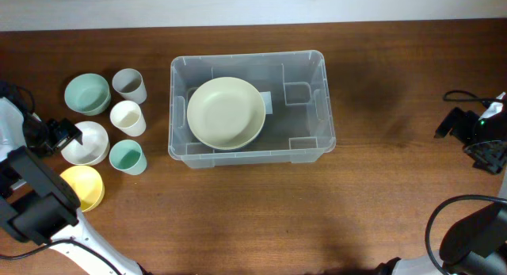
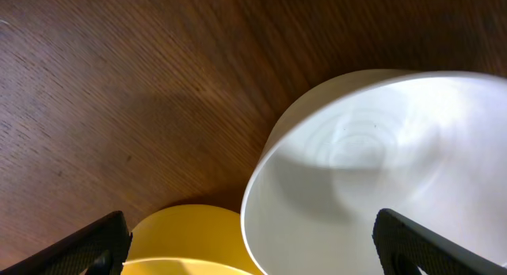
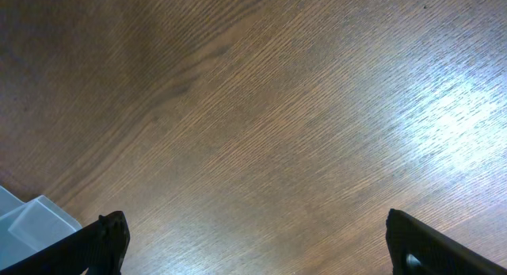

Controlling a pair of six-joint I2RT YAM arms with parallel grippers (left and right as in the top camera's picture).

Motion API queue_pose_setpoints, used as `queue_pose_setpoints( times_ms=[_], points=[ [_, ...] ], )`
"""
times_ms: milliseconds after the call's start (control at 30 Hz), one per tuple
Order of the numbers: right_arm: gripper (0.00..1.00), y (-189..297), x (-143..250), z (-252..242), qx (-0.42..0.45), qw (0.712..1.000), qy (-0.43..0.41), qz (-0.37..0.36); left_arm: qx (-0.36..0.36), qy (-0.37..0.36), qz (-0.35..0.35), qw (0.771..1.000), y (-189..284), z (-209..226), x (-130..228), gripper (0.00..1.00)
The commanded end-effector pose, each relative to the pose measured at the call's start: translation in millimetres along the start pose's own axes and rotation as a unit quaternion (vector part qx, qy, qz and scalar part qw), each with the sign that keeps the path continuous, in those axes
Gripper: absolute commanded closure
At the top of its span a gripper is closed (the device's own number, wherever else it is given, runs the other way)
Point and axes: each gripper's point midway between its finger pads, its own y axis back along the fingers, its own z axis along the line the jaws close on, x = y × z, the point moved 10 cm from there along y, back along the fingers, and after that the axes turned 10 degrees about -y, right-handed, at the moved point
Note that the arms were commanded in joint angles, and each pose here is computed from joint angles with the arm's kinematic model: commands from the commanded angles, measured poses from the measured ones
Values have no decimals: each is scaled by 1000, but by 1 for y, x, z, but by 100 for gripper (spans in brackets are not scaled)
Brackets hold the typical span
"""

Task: Pack container
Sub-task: 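Lower the left gripper and grasp the white bowl rim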

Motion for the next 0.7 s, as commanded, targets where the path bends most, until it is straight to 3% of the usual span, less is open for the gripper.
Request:
queue_pose_setpoints(
  times_ms=[0, 267, 333, 667],
  points=[
    [1, 1, 1, -1, -2, 1000, 3, -2, 2, 2, -2, 1000, -2, -1, -2, 0],
    [1, 1, 1, -1, -2, 1000, 3, -2, 14, 0, -13, 1000, -4, -3, -6, 1],
    [1, 1, 1, 0, -2, 1000, 3, -2, 14, 0, -13, 1000, -4, -3, -7, 7],
    [1, 1, 1, 0, -2, 1000, 3, -2, 13, -14, 7, 1000, -27, -3, -11, 11]
  ],
)
